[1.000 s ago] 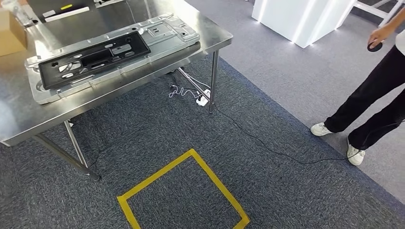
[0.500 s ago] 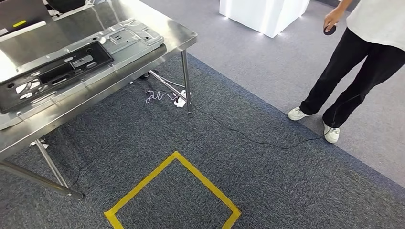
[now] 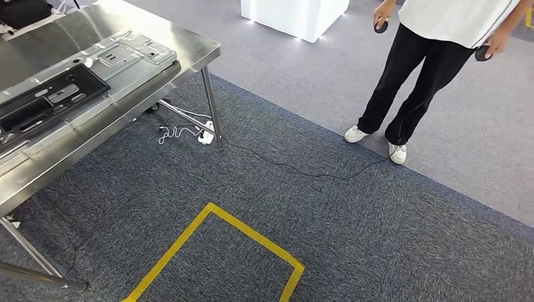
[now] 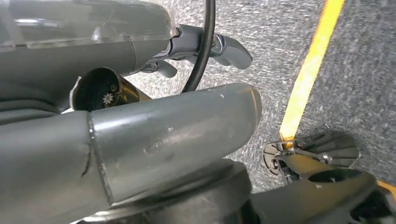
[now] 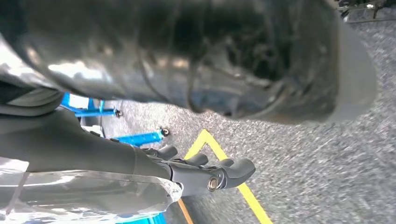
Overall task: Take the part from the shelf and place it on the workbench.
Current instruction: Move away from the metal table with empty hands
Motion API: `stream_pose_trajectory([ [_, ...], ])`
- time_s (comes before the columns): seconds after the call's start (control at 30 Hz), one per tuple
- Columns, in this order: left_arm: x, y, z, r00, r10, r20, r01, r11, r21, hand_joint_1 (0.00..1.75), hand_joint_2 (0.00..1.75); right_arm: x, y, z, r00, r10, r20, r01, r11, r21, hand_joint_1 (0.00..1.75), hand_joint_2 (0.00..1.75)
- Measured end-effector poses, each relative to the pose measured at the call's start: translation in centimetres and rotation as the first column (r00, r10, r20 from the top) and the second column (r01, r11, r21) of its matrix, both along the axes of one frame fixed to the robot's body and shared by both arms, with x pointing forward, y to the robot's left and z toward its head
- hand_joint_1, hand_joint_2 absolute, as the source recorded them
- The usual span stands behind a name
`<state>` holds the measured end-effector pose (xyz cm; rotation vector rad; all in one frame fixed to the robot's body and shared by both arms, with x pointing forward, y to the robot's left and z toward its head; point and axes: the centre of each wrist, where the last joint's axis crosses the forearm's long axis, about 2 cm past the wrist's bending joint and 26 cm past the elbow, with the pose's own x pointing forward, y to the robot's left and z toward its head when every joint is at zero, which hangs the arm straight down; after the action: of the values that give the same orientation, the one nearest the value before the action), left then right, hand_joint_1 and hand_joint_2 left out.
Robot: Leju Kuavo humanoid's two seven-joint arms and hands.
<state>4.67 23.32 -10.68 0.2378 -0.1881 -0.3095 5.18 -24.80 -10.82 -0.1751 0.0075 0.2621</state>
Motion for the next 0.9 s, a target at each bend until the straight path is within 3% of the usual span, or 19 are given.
stream_pose_trajectory([
  [0.27, 0.65, -0.10, 0.09, 1.000, 0.010, 0.020, -0.010, 1.000, -0.003, 0.00, 0.00, 0.25, -0.19, 0.02, 1.000, -0.006, 0.014, 0.006, 1.000, -0.004, 0.00, 0.00],
  [0.9, 0.20, -0.10, 0.04, 1.000, 0.012, 0.013, -0.012, 1.000, -0.001, 0.00, 0.00, 0.36, -0.27, 0.03, 1.000, -0.015, 0.018, 0.015, 1.000, -0.009, 0.00, 0.00],
])
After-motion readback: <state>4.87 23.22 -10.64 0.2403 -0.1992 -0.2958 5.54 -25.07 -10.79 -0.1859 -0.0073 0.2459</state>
